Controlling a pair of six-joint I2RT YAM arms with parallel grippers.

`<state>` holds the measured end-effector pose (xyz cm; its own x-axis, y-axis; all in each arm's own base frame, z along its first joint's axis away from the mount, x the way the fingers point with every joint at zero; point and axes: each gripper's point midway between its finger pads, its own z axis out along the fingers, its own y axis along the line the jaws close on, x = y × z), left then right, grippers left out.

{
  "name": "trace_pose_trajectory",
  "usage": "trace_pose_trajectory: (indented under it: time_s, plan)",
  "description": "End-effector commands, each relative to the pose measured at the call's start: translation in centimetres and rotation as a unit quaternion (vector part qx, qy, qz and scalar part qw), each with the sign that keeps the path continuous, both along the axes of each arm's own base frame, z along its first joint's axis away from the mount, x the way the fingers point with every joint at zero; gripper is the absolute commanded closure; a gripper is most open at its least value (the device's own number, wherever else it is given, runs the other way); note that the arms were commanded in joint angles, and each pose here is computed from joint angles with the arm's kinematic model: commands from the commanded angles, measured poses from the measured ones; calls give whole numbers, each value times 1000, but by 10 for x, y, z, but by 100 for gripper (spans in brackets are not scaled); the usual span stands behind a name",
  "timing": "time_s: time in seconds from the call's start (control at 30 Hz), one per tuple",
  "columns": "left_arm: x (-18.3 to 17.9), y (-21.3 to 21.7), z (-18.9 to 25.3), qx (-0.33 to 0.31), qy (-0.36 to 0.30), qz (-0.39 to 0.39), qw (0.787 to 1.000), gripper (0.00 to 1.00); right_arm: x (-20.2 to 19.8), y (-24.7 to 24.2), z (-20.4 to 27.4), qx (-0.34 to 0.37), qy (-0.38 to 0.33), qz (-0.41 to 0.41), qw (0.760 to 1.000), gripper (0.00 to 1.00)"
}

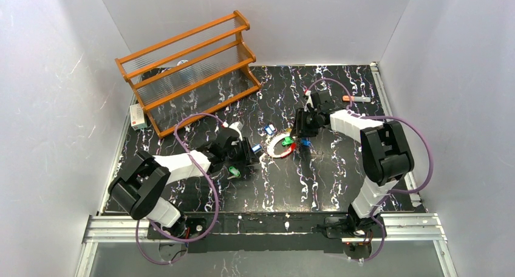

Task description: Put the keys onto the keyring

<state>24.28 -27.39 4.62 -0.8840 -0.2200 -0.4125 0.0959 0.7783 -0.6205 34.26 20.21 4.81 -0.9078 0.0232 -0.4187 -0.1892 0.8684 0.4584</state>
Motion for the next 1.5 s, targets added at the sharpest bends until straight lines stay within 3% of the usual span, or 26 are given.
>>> trace_pose_trajectory:
  time_s: [0.0, 0.37, 0.5, 0.7, 0.9, 1.03, 1.27, 1.47]
  plan:
    - [-4, -13, 9, -38, -6, -4, 999, 73, -3, -5, -9, -15, 10, -1, 1000, 53]
    - [7, -15, -13, 5, 4, -5, 1000, 79, -83, 5, -22, 44, 79, 35, 995, 88]
    - [17, -23, -17, 12, 4, -13, 1000, 80, -115, 27, -13, 87, 101, 59, 989, 92]
    - [35, -15, -8, 65, -25, -6, 998, 79, -127, 51, 16, 120, 70, 90, 986, 84]
    - [34, -14, 5, 53, -35, -2, 998, 73, -69, 37, 37, 67, -21, 56, 996, 71]
    - [27, -16, 8, 18, -35, 8, 999, 69, -25, 31, 38, 27, -50, 38, 998, 67]
    - [6, -25, -1, -15, -16, 7, 1000, 69, 29, 38, 19, -1, -42, 23, 999, 61]
    - [-11, -45, -11, -34, 2, -10, 999, 73, 41, 43, -8, -7, 4, 40, 999, 53]
